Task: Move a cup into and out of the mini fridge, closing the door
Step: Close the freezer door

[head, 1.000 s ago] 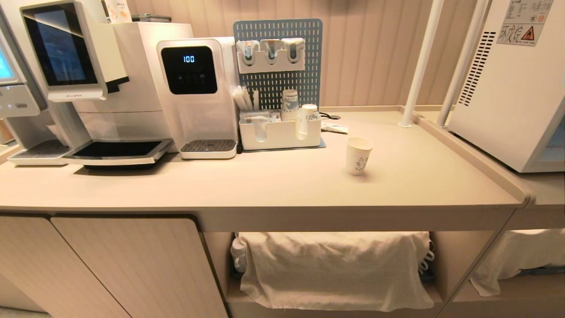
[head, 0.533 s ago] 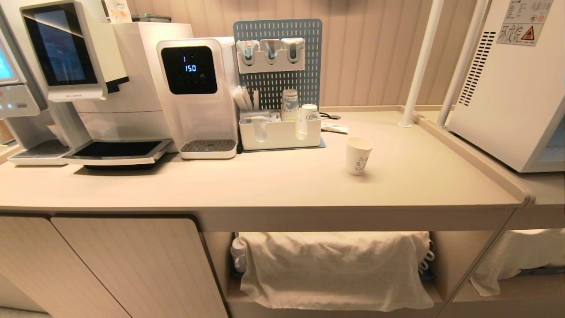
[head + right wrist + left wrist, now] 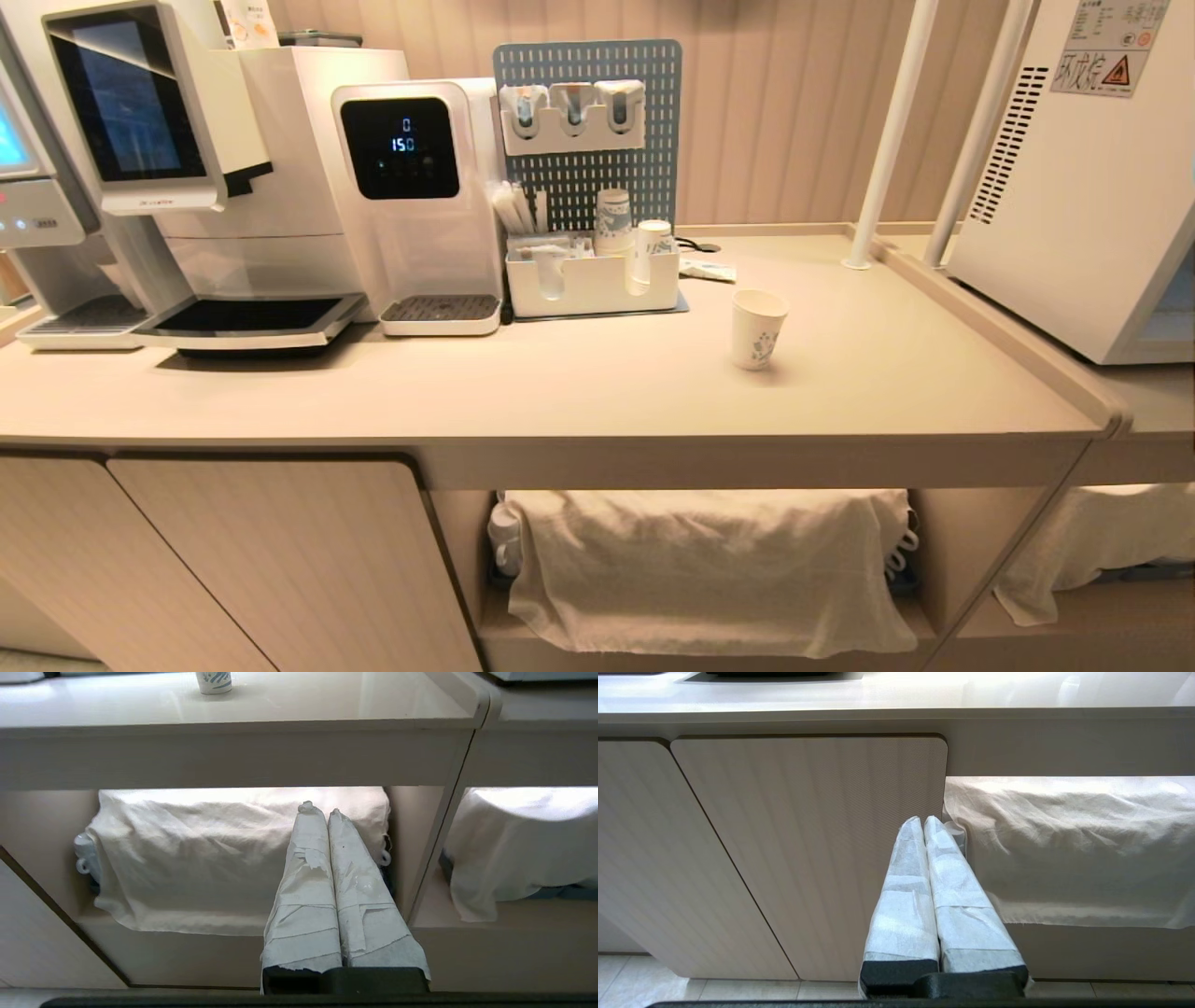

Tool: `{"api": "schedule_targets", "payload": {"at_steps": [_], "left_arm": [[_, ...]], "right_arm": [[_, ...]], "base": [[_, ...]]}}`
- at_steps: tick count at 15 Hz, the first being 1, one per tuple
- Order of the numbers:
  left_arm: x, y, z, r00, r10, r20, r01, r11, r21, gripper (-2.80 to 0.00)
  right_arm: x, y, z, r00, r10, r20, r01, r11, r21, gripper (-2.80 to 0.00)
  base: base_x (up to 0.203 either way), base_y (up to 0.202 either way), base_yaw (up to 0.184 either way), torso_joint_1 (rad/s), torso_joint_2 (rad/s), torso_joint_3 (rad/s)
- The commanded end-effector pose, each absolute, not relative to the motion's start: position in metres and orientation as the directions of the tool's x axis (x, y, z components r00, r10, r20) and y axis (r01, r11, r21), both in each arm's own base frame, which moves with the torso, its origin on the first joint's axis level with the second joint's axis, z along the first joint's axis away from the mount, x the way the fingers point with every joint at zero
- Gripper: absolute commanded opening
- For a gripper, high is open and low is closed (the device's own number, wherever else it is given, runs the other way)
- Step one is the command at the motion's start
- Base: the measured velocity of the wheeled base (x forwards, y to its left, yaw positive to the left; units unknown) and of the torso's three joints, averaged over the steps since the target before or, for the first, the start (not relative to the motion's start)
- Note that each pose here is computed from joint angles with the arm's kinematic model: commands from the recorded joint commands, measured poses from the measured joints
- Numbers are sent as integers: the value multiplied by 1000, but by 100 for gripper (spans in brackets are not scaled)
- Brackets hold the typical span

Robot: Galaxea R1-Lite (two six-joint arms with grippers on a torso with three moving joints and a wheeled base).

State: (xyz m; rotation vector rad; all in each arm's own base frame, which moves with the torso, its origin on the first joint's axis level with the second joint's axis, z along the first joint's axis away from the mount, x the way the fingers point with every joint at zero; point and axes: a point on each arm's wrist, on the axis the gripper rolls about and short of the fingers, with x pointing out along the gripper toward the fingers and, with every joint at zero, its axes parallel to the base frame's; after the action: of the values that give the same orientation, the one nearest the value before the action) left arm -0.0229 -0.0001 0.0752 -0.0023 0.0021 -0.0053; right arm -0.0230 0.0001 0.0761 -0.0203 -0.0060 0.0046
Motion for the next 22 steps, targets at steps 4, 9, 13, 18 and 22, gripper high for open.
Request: {"api": "schedule_targets", "payload": {"at_steps": [4,9,13,18,22], "left_arm": [[-23,0,75,1000,-5,-3,5,1000,3,-280],[-23,0,75,1000,0,-5,0,1000,-6,-280],[-23,0,75,1000,3,-5,-3,1000,-6,-280],[-23,0,75,1000,3,-5,-3,1000,-4,-280],[-23,0,75,1000,3,-6,-3,1000,0,-280]], "right_arm": [[-23,0,76,1000,3,3,-3,1000,1,-280],[-23,0,76,1000,6,5,-6,1000,-11,-280],[-23,0,76,1000,8,3,-8,1000,-18,-280],[-23,0,76,1000,6,2,-6,1000,-21,-280],[-23,0,76,1000,8,2,-8,1000,-23,-280]], "base": [[0,0,0,0,0,0],[0,-12,2,0,-1,0],[0,-168,4,4,4,3],[0,-192,-1,0,1,2],[0,-196,2,2,3,5]]}}
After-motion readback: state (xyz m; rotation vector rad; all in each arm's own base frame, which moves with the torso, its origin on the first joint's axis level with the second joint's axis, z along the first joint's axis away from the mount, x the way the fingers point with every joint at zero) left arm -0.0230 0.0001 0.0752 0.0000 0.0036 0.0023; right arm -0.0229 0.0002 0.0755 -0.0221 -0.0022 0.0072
